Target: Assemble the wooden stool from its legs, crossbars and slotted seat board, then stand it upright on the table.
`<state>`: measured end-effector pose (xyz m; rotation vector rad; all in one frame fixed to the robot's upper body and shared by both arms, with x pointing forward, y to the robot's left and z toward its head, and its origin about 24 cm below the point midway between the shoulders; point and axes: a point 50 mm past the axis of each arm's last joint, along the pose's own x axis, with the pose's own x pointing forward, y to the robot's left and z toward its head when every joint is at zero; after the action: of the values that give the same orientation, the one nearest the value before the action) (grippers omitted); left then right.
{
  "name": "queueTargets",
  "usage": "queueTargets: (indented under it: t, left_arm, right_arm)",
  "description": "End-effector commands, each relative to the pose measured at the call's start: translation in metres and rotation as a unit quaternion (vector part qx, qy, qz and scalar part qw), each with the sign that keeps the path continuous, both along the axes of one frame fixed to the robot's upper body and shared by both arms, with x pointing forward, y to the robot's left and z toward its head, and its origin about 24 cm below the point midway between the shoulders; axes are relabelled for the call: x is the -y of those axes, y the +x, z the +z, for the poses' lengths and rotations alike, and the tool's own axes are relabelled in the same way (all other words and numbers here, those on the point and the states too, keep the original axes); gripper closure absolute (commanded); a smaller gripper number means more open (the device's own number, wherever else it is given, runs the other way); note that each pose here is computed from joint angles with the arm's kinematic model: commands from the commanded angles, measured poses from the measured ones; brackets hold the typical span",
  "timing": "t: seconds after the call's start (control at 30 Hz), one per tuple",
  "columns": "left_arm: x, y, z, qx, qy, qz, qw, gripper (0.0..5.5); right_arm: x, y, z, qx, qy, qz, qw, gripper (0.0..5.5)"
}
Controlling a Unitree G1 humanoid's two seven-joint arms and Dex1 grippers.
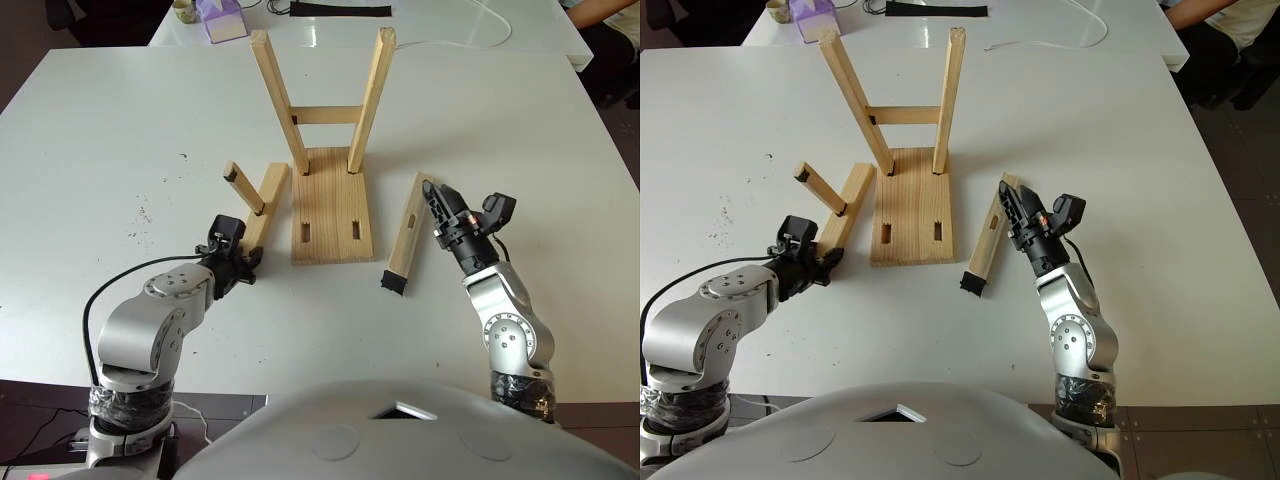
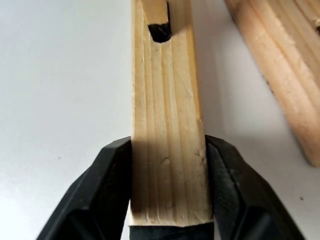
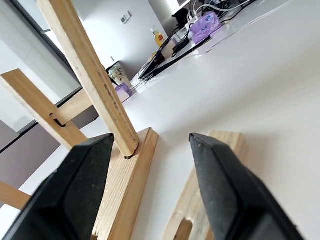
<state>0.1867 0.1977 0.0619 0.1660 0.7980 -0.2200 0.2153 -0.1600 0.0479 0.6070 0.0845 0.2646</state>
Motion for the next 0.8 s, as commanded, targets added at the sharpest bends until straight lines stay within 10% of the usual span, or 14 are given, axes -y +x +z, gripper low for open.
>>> queueTargets:
  t: [0.03, 0.2, 0.47, 0.8]
  left_arm:
    - [-0.018, -0.001, -0.021, -0.04, 0.038, 0.017, 0.998, 3.45]
    - [-0.049, 0.05, 0.021, 0.115, -0.008, 0.145, 0.983, 3.45]
    - [-0.063, 0.118, 0.18, 0.458, -0.2, 0.201, 0.842, 3.45]
    - [0.01, 0.102, 0.226, 0.548, -0.32, 0.009, 0.773, 3.45]
  right_arm:
    - [0.013, 0.011, 0.015, 0.038, 0.011, -0.09, 0.995, 2.71]
    - [0.021, 0.027, 0.039, 0.038, -0.053, -0.117, 0.991, 2.71]
    - [0.013, 0.088, 0.092, 0.091, -0.273, -0.02, 0.957, 2.71]
    - [0.003, 0.129, 0.213, 0.23, -0.053, 0.046, 0.971, 2.71]
